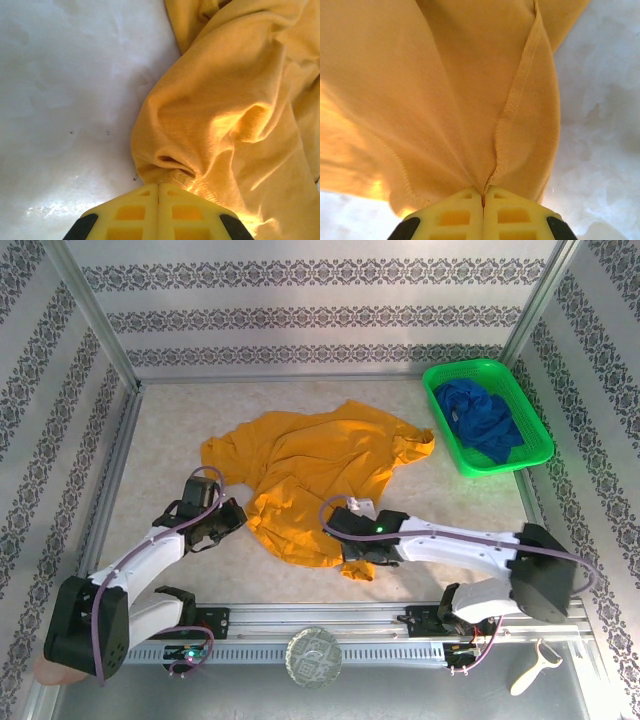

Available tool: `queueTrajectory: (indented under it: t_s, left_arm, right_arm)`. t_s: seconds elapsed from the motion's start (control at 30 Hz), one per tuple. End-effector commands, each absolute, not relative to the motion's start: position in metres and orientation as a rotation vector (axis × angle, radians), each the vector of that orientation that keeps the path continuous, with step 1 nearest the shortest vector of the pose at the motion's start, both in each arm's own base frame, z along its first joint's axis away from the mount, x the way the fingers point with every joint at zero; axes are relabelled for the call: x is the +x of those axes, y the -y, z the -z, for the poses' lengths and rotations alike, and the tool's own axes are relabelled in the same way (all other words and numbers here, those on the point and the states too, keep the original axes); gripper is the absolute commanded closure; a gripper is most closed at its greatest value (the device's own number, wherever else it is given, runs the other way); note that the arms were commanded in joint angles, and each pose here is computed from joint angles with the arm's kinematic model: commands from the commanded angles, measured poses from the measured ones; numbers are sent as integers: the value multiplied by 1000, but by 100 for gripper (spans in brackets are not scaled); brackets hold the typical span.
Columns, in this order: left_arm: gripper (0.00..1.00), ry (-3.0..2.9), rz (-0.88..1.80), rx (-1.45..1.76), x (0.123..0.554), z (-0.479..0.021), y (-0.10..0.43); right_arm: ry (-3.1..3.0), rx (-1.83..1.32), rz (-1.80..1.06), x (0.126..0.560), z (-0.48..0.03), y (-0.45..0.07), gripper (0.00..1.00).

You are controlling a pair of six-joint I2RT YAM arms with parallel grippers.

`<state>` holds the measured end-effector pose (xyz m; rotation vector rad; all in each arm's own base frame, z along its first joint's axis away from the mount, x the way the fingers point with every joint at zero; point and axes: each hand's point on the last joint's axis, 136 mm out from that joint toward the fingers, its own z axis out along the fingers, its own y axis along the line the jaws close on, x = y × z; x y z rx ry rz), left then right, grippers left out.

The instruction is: Fold the inside-out t-shirt

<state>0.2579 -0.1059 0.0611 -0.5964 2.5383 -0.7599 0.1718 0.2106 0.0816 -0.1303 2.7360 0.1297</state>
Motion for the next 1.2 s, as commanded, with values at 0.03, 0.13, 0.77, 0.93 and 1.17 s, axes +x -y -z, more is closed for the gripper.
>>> queueTrajectory:
  t_s: [0.03,0.13,0.77,0.93,1.17]
  left_arm:
    - [100,-2436,752,-595,276,-109,102]
    - [100,-2323,750,-601,300,-160,91]
    - [95,-2089,997,-548,353,-292,80]
    - [65,-2350,1049,-418,315,-192,166]
    - [39,-2572,1065,-155,312,-127,280]
  right_arm:
    - [-2499,-34,-430,196,-176,-206,100]
    - [-2360,63,-632,214,-239,-187,100]
    - [-2388,272,-815,239,-230,-131,100]
    - [-2504,408,-626,206,-154,-97,100]
    - [-2479,516,-584,193,-149,-80,100]
